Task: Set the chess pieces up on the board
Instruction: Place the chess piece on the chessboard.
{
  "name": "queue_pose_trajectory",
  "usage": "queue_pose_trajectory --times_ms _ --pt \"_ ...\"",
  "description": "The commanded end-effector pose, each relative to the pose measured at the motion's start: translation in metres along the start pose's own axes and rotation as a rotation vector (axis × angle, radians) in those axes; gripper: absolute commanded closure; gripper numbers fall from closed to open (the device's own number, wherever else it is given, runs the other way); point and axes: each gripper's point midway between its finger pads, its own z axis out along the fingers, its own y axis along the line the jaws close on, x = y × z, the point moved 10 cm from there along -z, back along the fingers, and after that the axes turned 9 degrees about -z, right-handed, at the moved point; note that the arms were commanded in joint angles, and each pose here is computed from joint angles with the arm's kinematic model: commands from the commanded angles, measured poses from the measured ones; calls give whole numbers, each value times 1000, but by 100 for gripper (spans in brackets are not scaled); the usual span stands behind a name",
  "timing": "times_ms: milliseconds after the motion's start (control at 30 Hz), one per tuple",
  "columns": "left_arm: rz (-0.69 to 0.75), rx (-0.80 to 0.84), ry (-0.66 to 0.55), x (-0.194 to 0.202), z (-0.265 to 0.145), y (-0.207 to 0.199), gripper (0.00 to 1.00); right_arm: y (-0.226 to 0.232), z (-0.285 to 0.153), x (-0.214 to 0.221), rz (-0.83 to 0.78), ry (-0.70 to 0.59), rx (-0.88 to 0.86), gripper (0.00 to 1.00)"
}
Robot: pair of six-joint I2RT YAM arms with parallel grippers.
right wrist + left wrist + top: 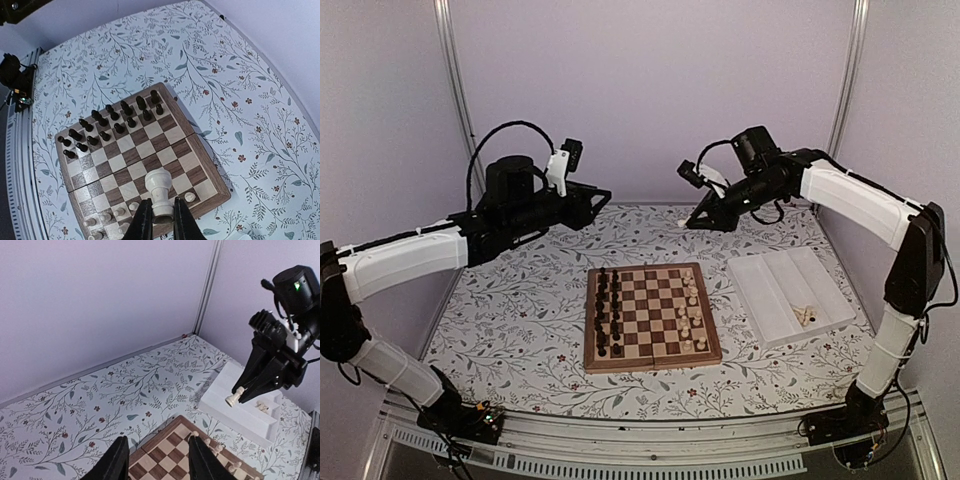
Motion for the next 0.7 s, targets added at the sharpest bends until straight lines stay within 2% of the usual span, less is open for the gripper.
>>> queue_pose_trajectory --times_ms 0,100,300,667 --pt "8 -82 45 11 -12 25 56 1 29 11 -126 250 56 94" --pt "-22 -108 60 13 -17 35 56 1 55 26 -135 367 29 95" --pt "-12 -89 16 0 -32 28 56 8 94 44 -181 524 -2 95" --pt "-4 -83 -23 -10 -44 23 56 36 133 54 -260 638 -55 94"
